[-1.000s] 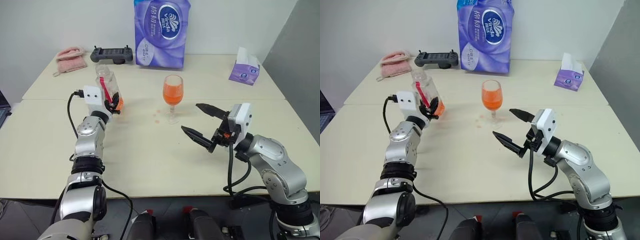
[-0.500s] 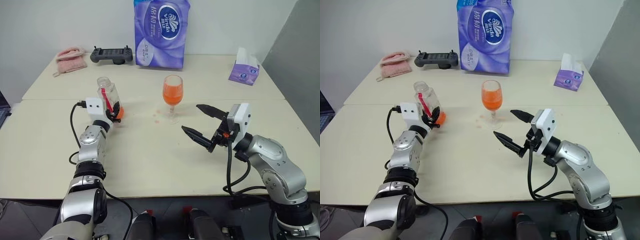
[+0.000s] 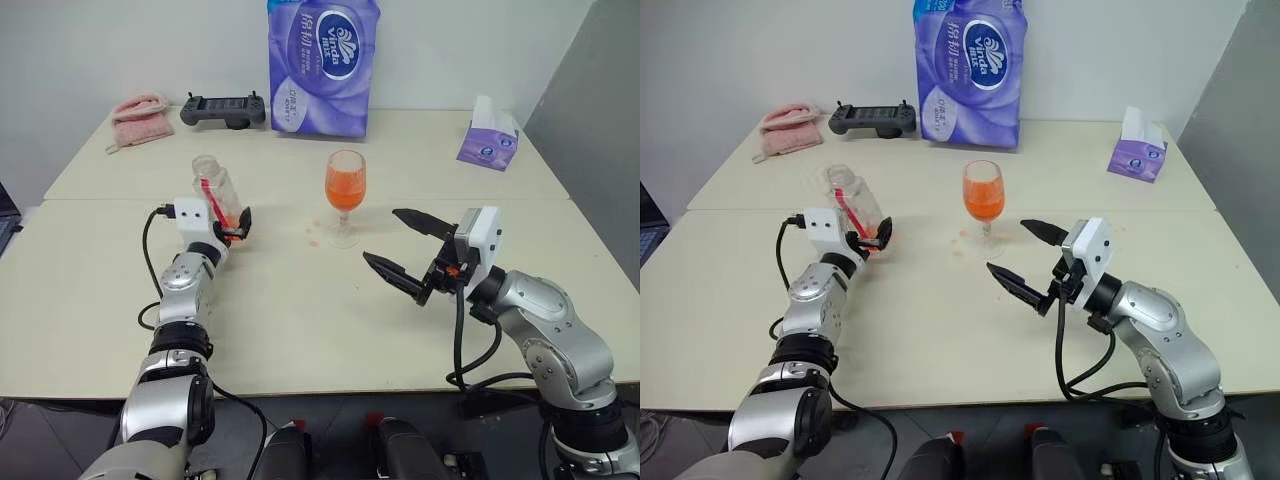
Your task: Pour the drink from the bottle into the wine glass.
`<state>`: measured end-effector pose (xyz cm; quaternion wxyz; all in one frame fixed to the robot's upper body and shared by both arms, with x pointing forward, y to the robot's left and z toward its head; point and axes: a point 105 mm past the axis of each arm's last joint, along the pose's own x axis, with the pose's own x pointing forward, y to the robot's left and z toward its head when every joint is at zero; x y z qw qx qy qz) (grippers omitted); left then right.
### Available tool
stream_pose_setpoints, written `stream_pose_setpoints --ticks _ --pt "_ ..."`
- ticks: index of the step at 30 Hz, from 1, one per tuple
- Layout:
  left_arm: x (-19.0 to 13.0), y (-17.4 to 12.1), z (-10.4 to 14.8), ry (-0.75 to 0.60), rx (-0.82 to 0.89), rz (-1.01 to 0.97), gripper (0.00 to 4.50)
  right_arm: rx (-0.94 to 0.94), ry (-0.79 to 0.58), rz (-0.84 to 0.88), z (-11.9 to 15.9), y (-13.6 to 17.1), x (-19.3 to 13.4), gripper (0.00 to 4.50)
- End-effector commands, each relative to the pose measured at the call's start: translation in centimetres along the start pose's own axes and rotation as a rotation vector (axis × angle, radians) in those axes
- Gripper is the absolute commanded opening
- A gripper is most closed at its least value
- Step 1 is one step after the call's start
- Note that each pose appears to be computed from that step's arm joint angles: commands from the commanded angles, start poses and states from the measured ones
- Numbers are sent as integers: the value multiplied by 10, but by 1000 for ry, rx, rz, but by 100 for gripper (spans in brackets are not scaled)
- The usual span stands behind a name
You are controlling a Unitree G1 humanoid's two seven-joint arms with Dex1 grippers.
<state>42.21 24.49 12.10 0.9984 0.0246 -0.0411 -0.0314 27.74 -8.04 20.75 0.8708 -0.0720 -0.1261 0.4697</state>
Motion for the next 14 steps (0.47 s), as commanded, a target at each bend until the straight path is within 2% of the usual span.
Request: stream_pose_setpoints --ticks 1,4,9,14 --pt "-10 1 4 3 35 -20 448 -42 64 -48 -4 -3 -15 450" --pt "-24 -5 -6 62 59 -39 448 -27 179 -163 -26 -12 -32 450" --pt "-50 -18 3 82 35 -34 448 45 326 -553 -57 -45 -63 450" --pt "-70 -36 11 95 25 -1 448 59 369 -719 -63 -50 -75 450"
